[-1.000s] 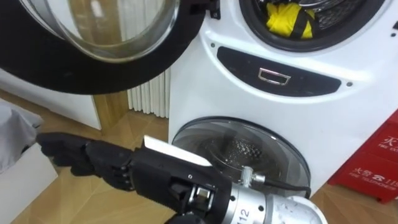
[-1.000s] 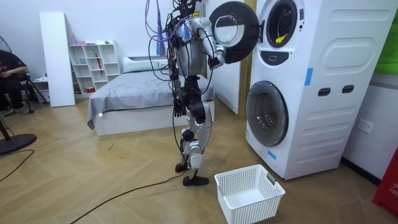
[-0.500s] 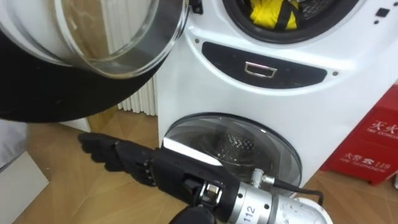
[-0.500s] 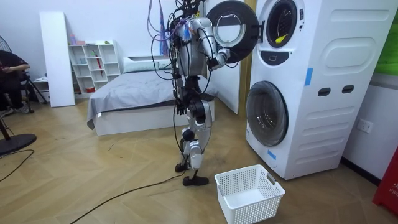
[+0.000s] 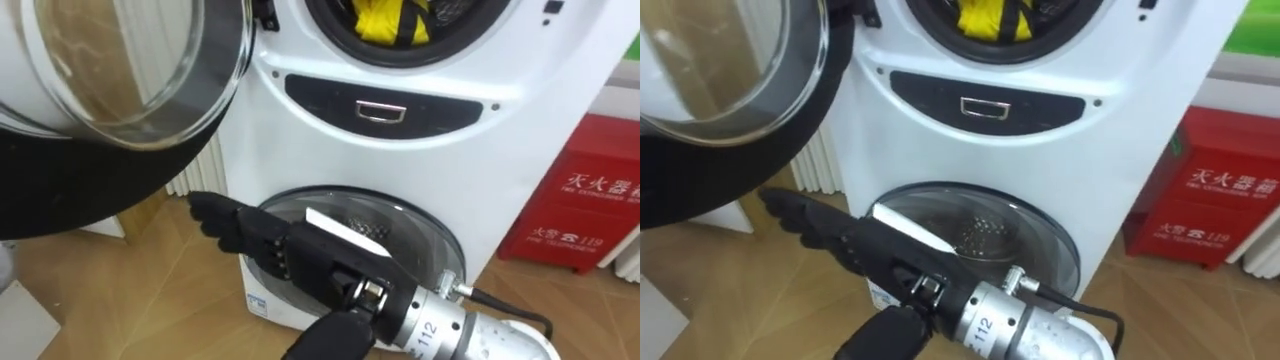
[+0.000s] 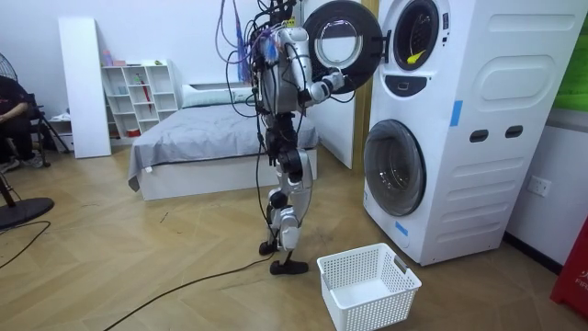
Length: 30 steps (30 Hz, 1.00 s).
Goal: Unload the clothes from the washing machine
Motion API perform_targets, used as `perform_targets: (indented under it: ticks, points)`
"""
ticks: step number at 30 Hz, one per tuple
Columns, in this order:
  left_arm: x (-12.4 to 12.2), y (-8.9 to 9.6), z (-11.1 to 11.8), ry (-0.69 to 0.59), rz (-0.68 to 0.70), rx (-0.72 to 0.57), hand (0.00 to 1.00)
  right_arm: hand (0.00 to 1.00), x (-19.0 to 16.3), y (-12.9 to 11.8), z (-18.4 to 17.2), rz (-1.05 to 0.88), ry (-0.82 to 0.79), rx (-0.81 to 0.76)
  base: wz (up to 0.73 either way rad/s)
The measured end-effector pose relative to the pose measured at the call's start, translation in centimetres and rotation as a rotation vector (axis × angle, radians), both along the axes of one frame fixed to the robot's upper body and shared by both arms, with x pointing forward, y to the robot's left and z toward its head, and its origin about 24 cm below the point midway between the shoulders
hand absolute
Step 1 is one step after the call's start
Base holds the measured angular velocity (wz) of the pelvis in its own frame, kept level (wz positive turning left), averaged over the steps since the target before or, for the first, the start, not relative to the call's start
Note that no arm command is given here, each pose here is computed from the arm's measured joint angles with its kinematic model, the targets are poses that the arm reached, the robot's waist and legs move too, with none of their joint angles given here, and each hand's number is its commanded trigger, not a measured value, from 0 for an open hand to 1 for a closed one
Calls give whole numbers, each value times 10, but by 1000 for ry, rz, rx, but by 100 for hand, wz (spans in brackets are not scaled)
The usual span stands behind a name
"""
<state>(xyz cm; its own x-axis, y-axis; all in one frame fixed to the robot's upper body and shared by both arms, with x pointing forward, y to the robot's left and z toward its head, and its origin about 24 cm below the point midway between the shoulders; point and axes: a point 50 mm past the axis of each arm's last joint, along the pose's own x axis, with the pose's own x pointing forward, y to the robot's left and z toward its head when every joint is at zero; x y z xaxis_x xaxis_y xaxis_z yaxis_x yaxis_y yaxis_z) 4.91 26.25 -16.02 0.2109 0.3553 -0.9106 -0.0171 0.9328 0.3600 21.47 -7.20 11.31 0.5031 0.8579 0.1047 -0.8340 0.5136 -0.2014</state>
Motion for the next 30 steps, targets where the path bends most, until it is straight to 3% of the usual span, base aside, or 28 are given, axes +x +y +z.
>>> perform_targets:
  ticks: [8,16,30]
  points:
    - [-12,1,-1,23,22,0,0,0,5,-22,-6,-169,-25,-61,-4]
    - [-24,-1,-2,47,27,-1,0,0,16,-66,11,-532,-165,-87,-7]
    - [-36,-6,-5,104,6,11,0,0,29,-68,34,-662,-252,30,-1]
